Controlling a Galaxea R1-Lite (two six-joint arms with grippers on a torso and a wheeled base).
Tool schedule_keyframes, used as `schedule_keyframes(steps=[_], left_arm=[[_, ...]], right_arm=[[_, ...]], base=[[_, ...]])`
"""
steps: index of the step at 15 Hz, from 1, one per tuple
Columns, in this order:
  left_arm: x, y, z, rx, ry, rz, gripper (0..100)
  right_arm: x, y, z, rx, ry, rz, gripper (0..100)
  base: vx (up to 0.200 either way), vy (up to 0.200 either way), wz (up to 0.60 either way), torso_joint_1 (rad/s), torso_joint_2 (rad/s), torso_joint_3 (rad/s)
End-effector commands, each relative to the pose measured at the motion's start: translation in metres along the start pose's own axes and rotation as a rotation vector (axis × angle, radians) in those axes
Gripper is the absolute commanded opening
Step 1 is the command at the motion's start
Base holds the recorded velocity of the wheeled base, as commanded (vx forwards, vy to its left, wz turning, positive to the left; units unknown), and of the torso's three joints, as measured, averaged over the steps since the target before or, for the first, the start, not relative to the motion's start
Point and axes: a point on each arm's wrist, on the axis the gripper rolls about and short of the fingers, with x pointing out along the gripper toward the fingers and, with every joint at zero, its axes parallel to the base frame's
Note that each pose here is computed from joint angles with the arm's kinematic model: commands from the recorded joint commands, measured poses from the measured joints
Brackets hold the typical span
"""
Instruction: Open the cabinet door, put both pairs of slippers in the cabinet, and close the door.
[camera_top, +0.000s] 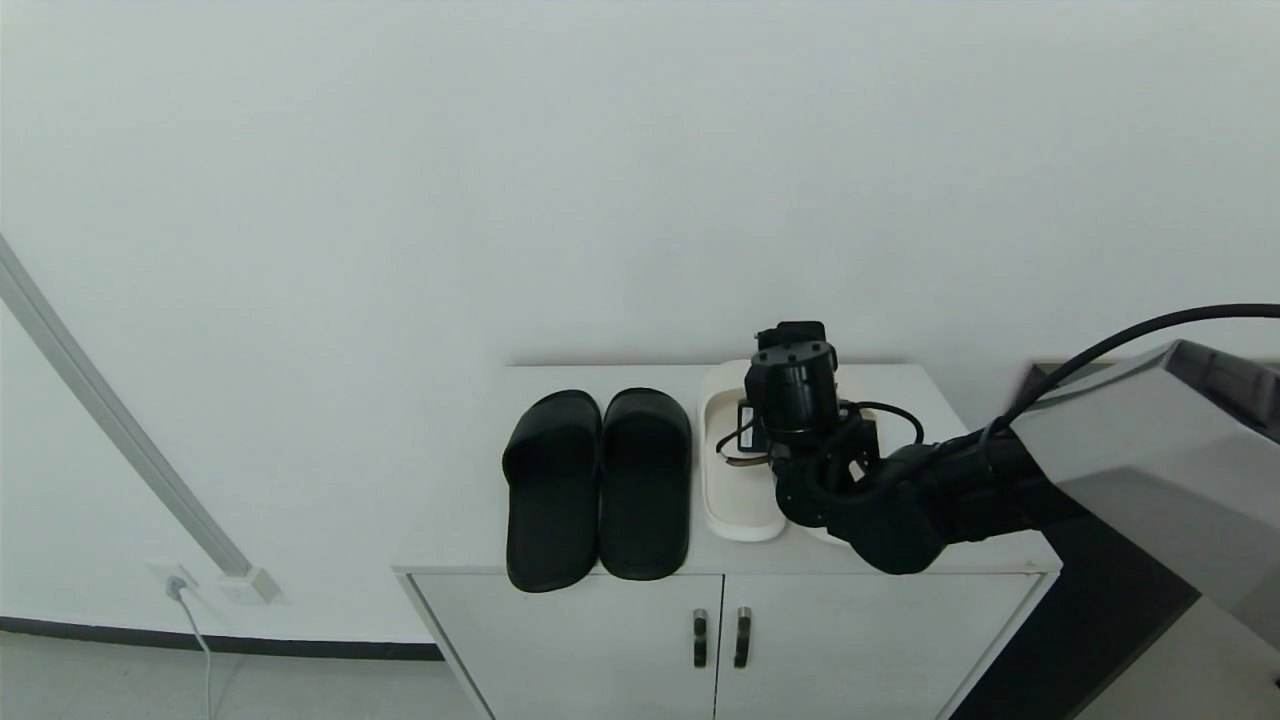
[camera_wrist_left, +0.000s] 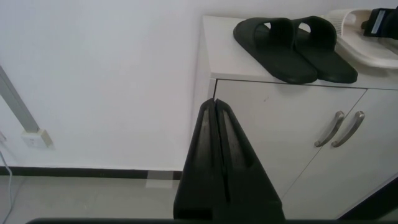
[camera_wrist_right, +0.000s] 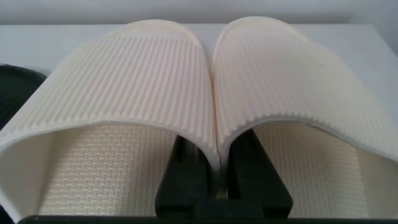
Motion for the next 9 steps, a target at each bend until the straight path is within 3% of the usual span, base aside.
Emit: schedule_keyframes(steps=[1,5,9], left_arm=[[0.0,0.0,0.0,0.0,0.0,0.0,0],[0.0,0.0,0.0,0.0,0.0,0.0,0],[0.0,0.0,0.0,0.0,0.0,0.0,0]], right_arm=[[-0.024,-0.013,0.03,0.015,-0.041,0.029,0],[-0.075,-0.037,0.04,-0.019,-0.007,0.209,0],[-0.13,-0.079,0.043,-0.094,0.026,0.487,0]], base=[[0.0,0.0,0.0,0.0,0.0,0.0],[0.0,0.0,0.0,0.0,0.0,0.0],[0.0,0.0,0.0,0.0,0.0,0.0]])
